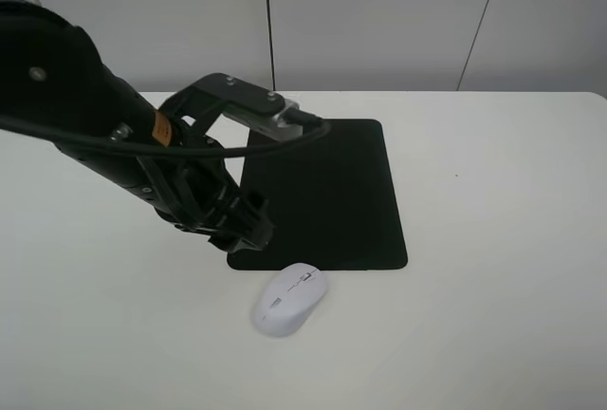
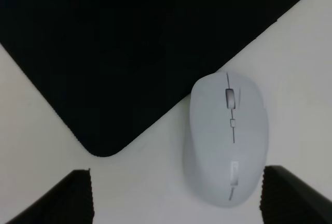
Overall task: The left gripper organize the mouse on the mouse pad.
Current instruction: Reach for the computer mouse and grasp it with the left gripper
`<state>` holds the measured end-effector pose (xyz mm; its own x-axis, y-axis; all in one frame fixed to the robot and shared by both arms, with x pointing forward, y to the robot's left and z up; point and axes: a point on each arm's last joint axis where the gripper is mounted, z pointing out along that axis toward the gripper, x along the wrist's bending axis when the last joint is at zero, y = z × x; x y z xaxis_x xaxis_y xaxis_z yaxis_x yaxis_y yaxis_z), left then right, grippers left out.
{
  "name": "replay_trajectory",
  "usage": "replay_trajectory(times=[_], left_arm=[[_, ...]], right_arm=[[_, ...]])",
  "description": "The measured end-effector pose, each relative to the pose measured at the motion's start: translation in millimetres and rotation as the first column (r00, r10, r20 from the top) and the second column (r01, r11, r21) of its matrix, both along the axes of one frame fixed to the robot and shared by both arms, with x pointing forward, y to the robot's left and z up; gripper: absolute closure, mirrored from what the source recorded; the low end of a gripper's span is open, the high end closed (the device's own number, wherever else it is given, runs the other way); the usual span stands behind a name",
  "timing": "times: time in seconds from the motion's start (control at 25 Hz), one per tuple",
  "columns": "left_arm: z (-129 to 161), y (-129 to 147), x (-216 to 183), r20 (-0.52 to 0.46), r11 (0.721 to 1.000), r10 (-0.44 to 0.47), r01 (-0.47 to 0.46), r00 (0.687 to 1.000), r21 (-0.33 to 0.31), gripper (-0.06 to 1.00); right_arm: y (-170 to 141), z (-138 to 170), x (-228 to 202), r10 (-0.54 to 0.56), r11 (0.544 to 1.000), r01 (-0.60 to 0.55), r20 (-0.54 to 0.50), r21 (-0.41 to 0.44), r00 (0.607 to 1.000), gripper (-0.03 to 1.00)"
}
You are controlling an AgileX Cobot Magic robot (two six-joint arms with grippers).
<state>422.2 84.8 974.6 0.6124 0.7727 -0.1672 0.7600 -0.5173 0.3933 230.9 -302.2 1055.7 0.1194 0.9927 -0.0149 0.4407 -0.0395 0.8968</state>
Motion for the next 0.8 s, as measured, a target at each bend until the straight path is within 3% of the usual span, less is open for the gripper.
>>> replay_trajectory(times=[0.36,0.8], left_arm=[[-26,-38,-14,-0.041,0.996,0.038,-0.035,0.998,0.080,0.26],[-27,-45,-18,-0.053,0.994,0.096,-0.094,0.994,0.051,0.26]], right_arm=[[0,0,0,0.000,1.000,0.000,0.000,0.000,1.000,0.14],[0,0,0,0.000,1.000,0.000,0.000,0.000,1.000,0.14]])
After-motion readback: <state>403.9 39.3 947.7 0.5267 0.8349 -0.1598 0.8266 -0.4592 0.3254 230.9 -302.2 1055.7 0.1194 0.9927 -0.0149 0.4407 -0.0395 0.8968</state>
